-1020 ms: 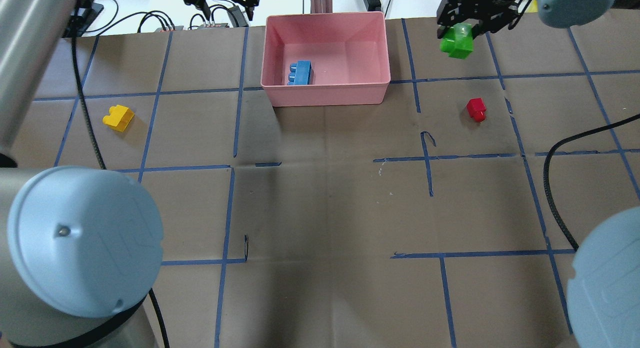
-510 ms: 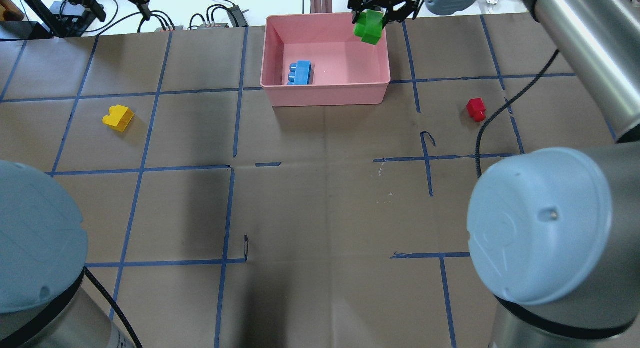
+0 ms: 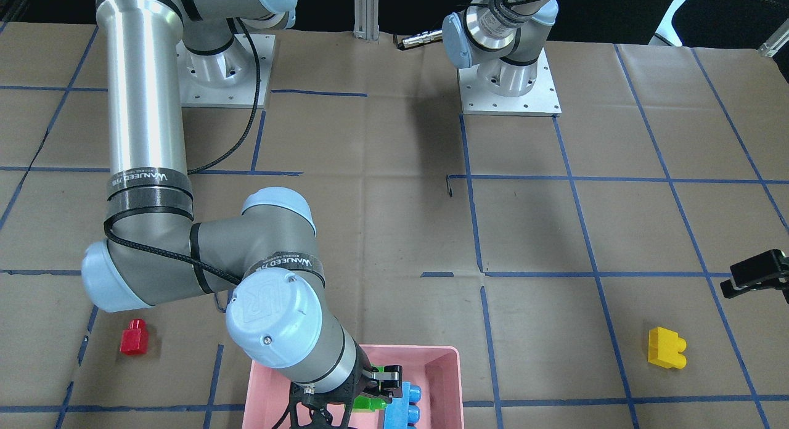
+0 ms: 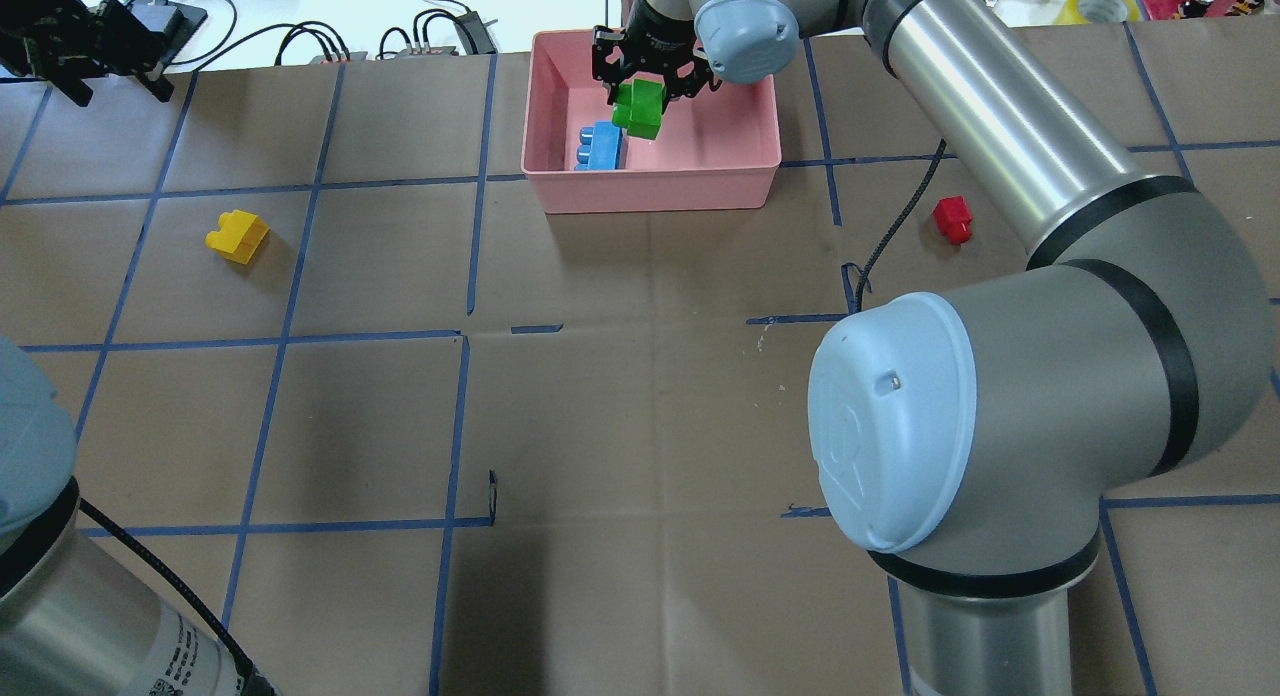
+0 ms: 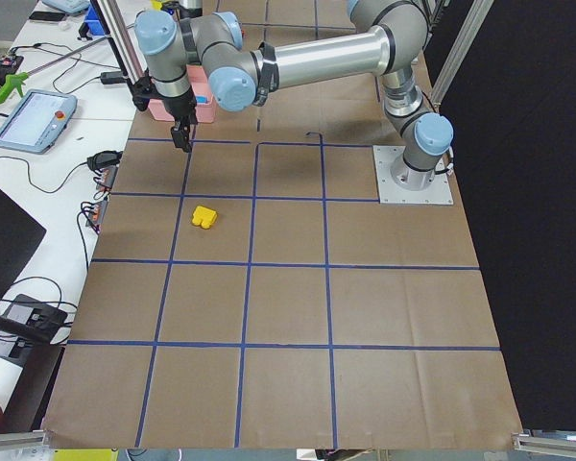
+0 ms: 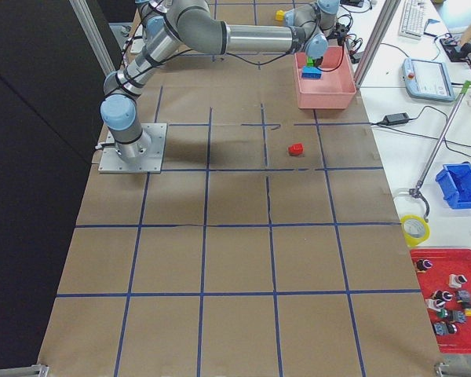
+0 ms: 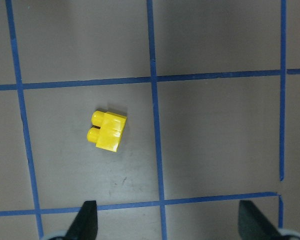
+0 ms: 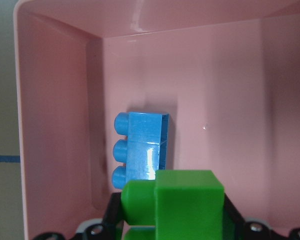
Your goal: Put all blocks into box
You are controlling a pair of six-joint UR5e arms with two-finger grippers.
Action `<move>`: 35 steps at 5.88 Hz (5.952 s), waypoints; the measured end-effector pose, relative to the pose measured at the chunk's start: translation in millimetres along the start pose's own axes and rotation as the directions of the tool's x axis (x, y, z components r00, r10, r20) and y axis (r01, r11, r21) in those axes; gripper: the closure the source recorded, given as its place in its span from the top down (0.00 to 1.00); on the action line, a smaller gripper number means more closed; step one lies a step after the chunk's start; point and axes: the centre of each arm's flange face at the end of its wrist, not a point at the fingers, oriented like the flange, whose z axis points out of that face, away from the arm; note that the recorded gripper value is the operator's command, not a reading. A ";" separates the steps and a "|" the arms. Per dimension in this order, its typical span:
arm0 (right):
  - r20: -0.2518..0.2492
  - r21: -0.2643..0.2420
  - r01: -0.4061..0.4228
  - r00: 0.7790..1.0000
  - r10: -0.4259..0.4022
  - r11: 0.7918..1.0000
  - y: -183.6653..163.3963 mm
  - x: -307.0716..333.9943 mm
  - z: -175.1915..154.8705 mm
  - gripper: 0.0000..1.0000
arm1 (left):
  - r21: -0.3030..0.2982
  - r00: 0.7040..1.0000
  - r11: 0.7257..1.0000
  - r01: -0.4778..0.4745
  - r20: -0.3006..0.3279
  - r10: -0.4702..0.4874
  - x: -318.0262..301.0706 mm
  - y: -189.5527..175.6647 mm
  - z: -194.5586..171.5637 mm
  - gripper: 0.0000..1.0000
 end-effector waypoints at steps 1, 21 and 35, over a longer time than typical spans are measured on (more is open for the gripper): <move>-0.017 0.016 0.006 1.000 -0.006 1.000 -2.6 -0.3 5.0 0.99 | -0.005 1.000 1.000 -0.023 -0.009 0.023 -40.1 2.0 24.9 0.98; -0.315 0.031 0.106 0.945 -0.091 0.994 117.7 375.4 -31.9 0.99 | -0.022 0.954 0.955 -0.296 0.035 0.297 -39.6 -11.6 251.2 0.75; -0.279 0.034 0.186 0.945 -0.169 0.982 82.9 369.7 -43.5 0.06 | 0.026 0.999 1.000 0.007 0.048 -0.008 257.6 -108.2 71.3 0.24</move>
